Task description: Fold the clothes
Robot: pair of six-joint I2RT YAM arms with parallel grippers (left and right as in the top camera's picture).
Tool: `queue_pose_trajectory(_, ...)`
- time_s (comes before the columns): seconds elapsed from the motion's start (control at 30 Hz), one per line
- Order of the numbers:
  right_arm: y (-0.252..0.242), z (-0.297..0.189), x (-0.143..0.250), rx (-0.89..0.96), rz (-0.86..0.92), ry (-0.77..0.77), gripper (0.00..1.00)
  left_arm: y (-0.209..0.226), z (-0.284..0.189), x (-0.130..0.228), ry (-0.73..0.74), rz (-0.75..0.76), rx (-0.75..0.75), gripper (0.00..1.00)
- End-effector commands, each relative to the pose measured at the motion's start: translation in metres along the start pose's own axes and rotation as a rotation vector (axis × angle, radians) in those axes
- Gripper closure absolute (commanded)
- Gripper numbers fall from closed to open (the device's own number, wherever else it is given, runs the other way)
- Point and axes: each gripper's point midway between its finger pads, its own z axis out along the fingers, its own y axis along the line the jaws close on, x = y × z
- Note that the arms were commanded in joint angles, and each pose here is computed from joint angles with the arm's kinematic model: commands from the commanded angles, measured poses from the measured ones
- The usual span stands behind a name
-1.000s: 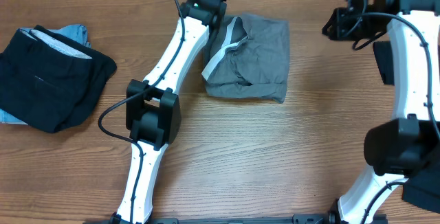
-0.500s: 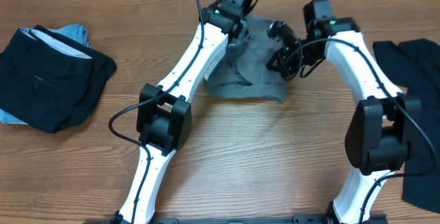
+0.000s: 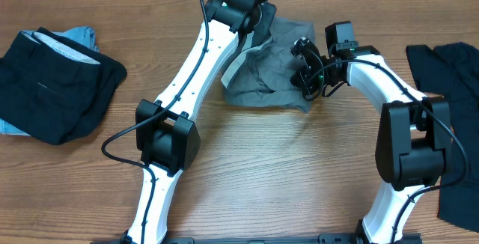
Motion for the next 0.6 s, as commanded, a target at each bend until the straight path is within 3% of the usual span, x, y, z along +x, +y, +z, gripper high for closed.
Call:
queue_pose_trajectory(0.0, -0.011, 0.013, 0.012, 0.020, 0.040, 0.032, 0.96, -0.038, -0.014, -0.024, -0.087, 0.017, 0.241, 0.96)
queue_pose_trajectory(0.2, -0.012, 0.019, 0.019, 0.012, 0.051, 0.050, 0.96, -0.066, -0.007, -0.024, -0.105, 0.023, 0.414, 0.96)
queue_pose_trajectory(0.57, -0.011, 0.019, 0.021, 0.010, 0.054, 0.056, 0.96, -0.083, 0.049, 0.022, 0.013, 0.006, 0.467, 0.96)
